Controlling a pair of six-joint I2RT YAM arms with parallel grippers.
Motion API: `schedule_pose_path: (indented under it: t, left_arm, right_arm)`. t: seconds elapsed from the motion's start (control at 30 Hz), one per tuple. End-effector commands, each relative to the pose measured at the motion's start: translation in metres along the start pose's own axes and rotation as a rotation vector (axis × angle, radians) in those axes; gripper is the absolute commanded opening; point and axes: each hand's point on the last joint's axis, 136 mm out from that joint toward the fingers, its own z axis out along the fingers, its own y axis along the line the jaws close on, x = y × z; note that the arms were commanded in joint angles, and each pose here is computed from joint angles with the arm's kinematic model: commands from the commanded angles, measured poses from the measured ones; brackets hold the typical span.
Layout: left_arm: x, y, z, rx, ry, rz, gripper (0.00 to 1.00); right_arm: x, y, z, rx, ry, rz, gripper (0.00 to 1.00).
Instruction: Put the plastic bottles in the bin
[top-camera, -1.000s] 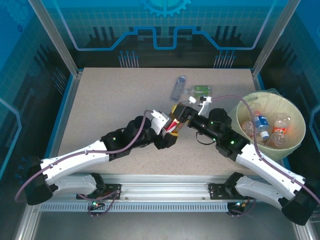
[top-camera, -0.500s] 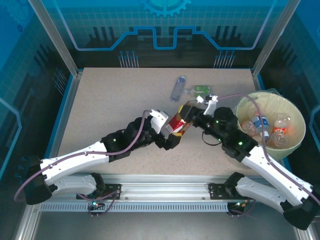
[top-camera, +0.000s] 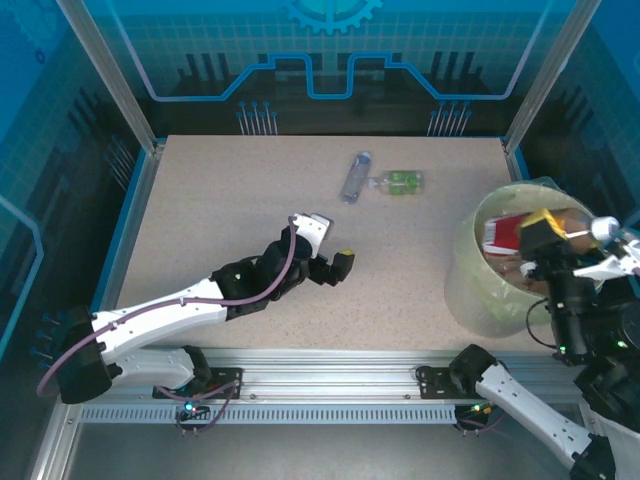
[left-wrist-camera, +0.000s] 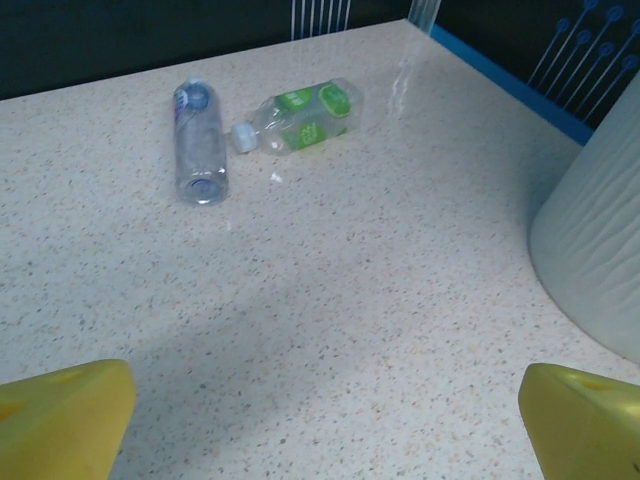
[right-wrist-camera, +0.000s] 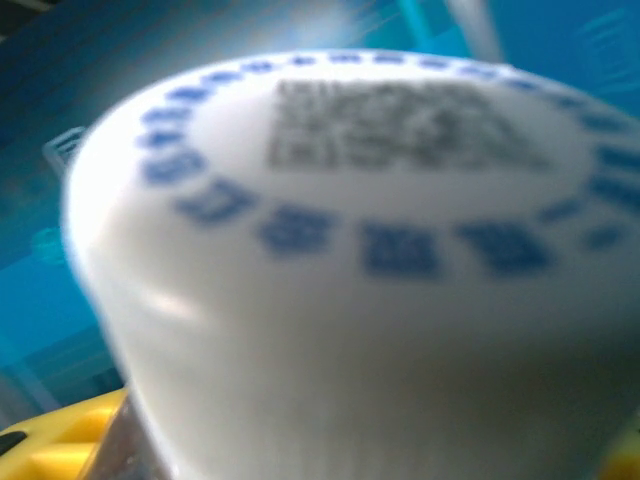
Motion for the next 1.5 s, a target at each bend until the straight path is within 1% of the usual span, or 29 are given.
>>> schedule_pose_path:
  t: [0.0,0.07,0.17,0.3,0.47,0.73,0.8,0.87,1.03,1.1,1.17,1.23,1.3,1.4,1.47]
  left_arm:
    - [-0.011,0.001,-0.002,-0.018,-0.019,-0.013,0.99]
    - [-0.009,0.000,-0.001,-0.017,-0.012,-0.008,0.99]
    - [-0.007,0.000,0.001,-0.020,0.001,-0.005,0.99]
    - [-0.003,0.001,0.004,-0.028,0.011,0.002,0.99]
    - [0.001,-0.001,0.008,-0.023,0.028,-0.003,0.99]
    - [0.005,-0.004,0.010,-0.010,0.051,-0.017,0.99]
    - [0.005,-0.004,0.010,-0.011,0.050,-0.015,0.99]
    - [0.005,-0.004,0.010,-0.012,0.050,-0.012,0.99]
    - [0.004,-0.002,0.011,-0.027,0.044,0.005,0.99]
    - [0.007,-0.001,0.013,-0.032,0.050,0.009,0.99]
    - [0.009,-0.002,0.015,-0.035,0.061,0.012,0.99]
    - [0.010,-0.003,0.016,-0.031,0.065,0.010,0.99]
    - [0.010,-0.003,0.017,-0.029,0.066,0.010,0.99]
    - [0.010,-0.002,0.017,-0.034,0.065,0.015,0.99]
    - [0.009,-0.002,0.017,-0.034,0.064,0.014,0.99]
  right_arm:
    - [0.000,-0.041,-0.003,0.250,0.006,-0.218,0.45]
    - [0.002,-0.046,0.000,0.309,0.018,-0.271,0.46]
    - [0.008,-0.038,0.011,0.317,0.031,-0.319,0.47]
    - [0.016,-0.023,0.021,0.264,0.061,-0.297,0.47]
    - [0.017,-0.011,0.029,0.226,0.059,-0.264,0.46]
    - [0.031,0.000,0.057,0.278,0.104,-0.297,0.45]
    - [0.039,-0.006,0.069,0.309,0.143,-0.276,0.45]
    - [0.047,-0.021,0.080,0.359,0.191,-0.218,0.45]
    - [0.069,-0.069,0.097,0.442,0.268,0.017,0.46]
    - [0.082,-0.084,0.102,0.445,0.298,0.116,0.48]
    - [0.092,-0.093,0.108,0.415,0.299,0.227,0.51]
    - [0.098,-0.098,0.110,0.402,0.298,0.296,0.55]
    - [0.098,-0.108,0.109,0.429,0.285,0.318,0.60]
    - [0.103,-0.115,0.107,0.460,0.295,0.303,0.68]
    - [0.108,-0.120,0.103,0.487,0.310,0.286,0.76]
